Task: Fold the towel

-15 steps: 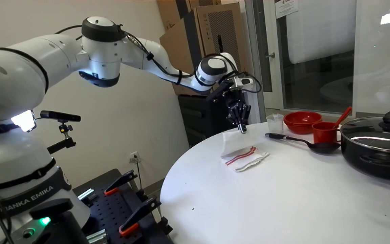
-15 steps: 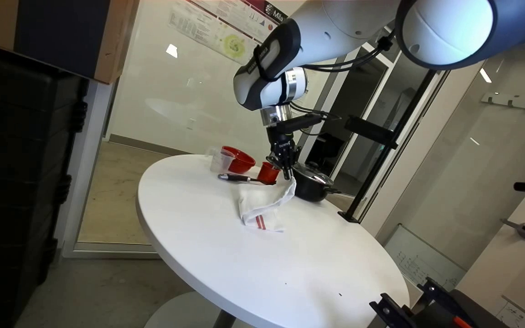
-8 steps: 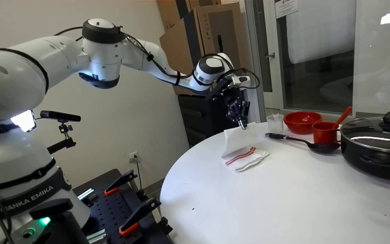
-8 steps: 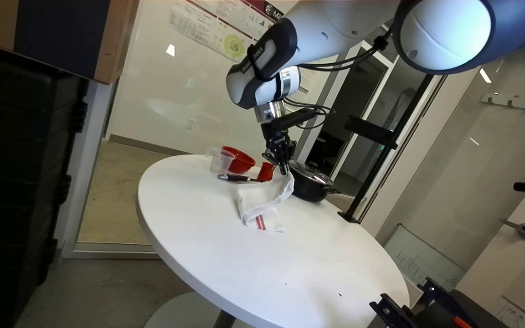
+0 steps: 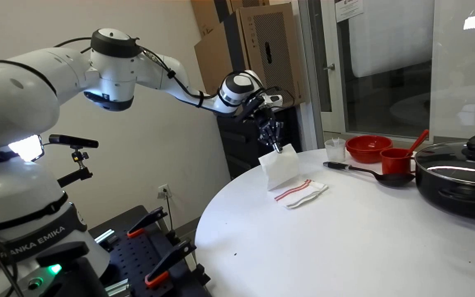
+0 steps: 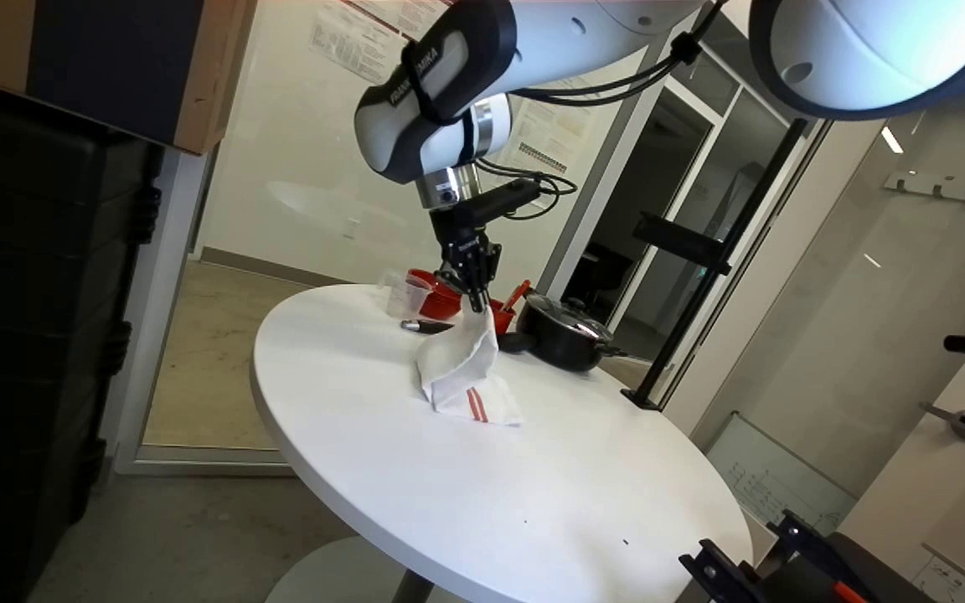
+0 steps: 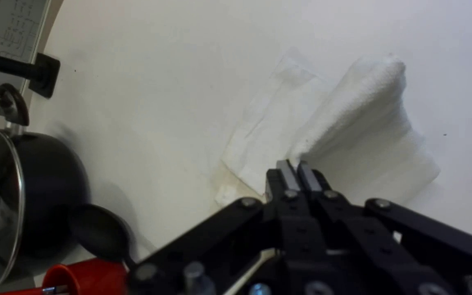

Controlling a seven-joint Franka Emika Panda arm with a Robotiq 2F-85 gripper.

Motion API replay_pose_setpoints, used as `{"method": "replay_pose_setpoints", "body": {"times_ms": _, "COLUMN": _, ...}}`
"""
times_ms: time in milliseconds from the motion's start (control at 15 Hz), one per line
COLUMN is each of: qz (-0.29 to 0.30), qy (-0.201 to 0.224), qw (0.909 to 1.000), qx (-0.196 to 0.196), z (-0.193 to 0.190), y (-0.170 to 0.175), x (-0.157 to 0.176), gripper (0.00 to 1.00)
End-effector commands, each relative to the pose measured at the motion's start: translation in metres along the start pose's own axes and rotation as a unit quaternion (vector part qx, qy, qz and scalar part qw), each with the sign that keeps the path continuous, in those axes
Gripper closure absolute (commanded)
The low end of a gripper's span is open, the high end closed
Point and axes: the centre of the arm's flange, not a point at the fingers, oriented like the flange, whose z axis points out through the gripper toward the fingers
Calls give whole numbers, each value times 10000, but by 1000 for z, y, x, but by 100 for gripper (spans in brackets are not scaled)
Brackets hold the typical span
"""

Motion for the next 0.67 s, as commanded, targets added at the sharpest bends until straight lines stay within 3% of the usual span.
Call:
{"method": "replay_pose_setpoints", "body": {"times_ms": 0, "qz": -209, "qy": 184, "qw": 9993, "qx": -263, "z": -14, "y": -30, "x": -6, "gripper": 99}}
{"method": "replay_pose_setpoints", "body": {"times_ms": 600, "qz": -526, "qy": 659, "qw": 9958, "qx": -354, "z": -57, "y": -86, "x": -11, "gripper": 99}}
